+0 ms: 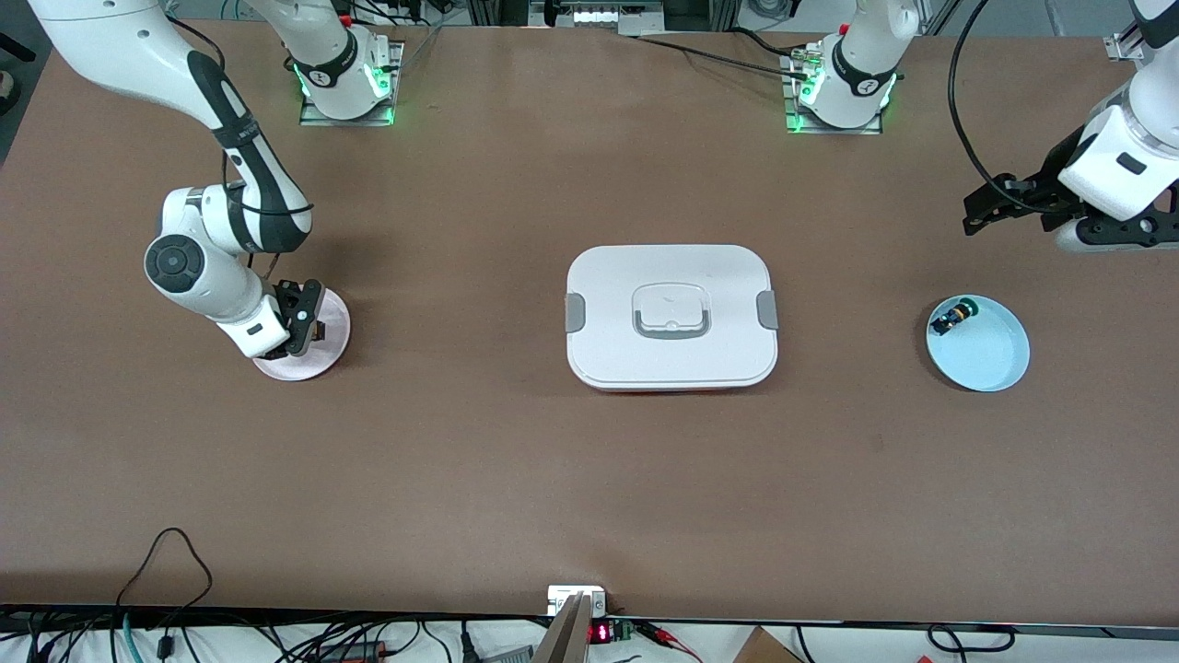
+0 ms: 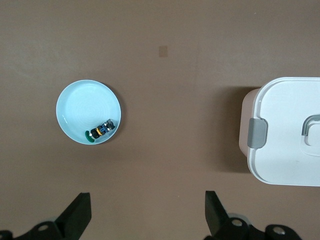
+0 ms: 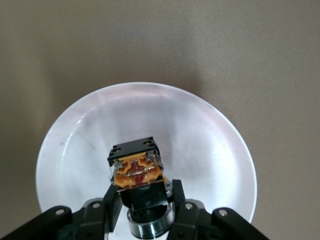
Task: Transfer orange switch to right arm and place
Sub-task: 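Carry the switch with the right gripper over the white plate, then lower the switch onto the white plate and open the right gripper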
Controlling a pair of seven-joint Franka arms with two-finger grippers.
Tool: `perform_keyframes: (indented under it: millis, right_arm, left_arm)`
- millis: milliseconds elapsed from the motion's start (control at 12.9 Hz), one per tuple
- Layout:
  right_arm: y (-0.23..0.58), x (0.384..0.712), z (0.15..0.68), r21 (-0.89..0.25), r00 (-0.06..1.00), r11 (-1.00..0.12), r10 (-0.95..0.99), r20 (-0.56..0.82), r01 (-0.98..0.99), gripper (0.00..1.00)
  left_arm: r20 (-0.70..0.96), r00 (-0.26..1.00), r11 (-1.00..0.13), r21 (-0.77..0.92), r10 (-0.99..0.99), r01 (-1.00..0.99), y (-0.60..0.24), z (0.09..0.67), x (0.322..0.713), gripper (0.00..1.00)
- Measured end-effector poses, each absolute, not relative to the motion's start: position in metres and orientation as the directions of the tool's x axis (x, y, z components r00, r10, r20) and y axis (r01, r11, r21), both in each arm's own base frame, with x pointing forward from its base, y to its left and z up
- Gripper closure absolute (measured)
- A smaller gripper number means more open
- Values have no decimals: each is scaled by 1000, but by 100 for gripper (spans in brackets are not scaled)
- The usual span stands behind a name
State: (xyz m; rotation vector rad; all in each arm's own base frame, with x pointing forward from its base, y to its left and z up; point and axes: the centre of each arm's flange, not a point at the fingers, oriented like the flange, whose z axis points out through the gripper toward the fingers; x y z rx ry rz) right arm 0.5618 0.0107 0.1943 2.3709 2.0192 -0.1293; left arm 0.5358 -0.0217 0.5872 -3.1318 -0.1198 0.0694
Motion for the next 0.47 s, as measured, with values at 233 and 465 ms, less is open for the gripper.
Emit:
perform_keyframes:
  millis: [233, 465]
  right_arm:
    - [6, 562, 187, -30, 144, -146, 987, -72, 989, 55]
    - [-1, 565, 192, -13, 183, -184, 981, -68, 983, 28]
  left_arm:
    - [-35, 997, -997, -6, 75, 75, -22, 592, 534, 0]
    - [-26, 998, -998, -4, 55, 55, -34, 597, 530, 0]
